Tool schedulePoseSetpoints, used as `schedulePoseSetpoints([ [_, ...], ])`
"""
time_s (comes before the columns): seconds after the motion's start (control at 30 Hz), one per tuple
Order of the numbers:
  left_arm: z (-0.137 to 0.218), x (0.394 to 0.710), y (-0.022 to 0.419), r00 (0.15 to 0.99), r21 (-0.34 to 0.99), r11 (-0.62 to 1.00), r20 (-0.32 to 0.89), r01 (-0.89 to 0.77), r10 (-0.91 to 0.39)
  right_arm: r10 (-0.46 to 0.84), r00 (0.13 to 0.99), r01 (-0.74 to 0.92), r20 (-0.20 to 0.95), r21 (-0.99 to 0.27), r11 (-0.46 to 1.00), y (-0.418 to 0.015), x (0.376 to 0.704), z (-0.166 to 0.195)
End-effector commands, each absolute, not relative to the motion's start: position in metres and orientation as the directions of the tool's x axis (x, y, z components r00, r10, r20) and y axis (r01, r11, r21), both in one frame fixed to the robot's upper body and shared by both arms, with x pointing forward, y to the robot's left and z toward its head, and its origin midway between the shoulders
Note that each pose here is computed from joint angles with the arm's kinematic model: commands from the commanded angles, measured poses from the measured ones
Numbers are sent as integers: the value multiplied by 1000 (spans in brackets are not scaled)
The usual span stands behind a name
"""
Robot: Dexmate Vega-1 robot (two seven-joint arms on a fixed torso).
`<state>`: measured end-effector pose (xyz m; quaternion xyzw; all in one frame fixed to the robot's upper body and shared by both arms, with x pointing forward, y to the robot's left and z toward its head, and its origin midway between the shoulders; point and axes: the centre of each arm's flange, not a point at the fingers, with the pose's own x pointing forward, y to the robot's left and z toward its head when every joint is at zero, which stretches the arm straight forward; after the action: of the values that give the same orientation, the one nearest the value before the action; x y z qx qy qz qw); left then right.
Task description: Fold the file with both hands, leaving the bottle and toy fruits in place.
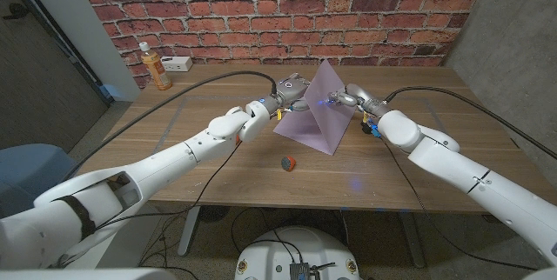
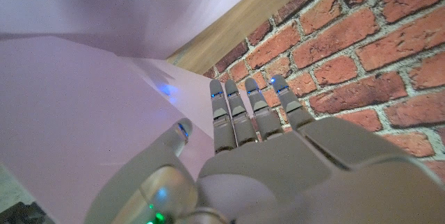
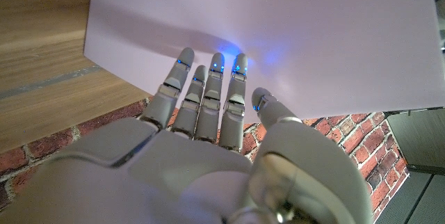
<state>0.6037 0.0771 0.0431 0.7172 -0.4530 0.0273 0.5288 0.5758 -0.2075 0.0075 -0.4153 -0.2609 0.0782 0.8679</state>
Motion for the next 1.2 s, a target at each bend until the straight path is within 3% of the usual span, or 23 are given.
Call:
schedulePoseSetpoints([
  [0.03,57,561,110,399,527,103,744,-843,-536,372,860,67,348,-801,595,-192,580,11],
  [0.4,50,530,136,7,195,377,895,-905,-447,394,870,34,297,-833,552,-177,588,8],
  [0.5,49,525,138,-31,158,390,899,-907,-436,399,870,28,290,-837,547,-174,589,8],
  [0.97,48,531,146,70,241,363,903,-900,-425,394,845,71,361,-807,587,-177,584,18],
  [1.2,51,544,157,242,385,410,901,-827,-359,410,785,38,464,-697,716,-188,583,21],
])
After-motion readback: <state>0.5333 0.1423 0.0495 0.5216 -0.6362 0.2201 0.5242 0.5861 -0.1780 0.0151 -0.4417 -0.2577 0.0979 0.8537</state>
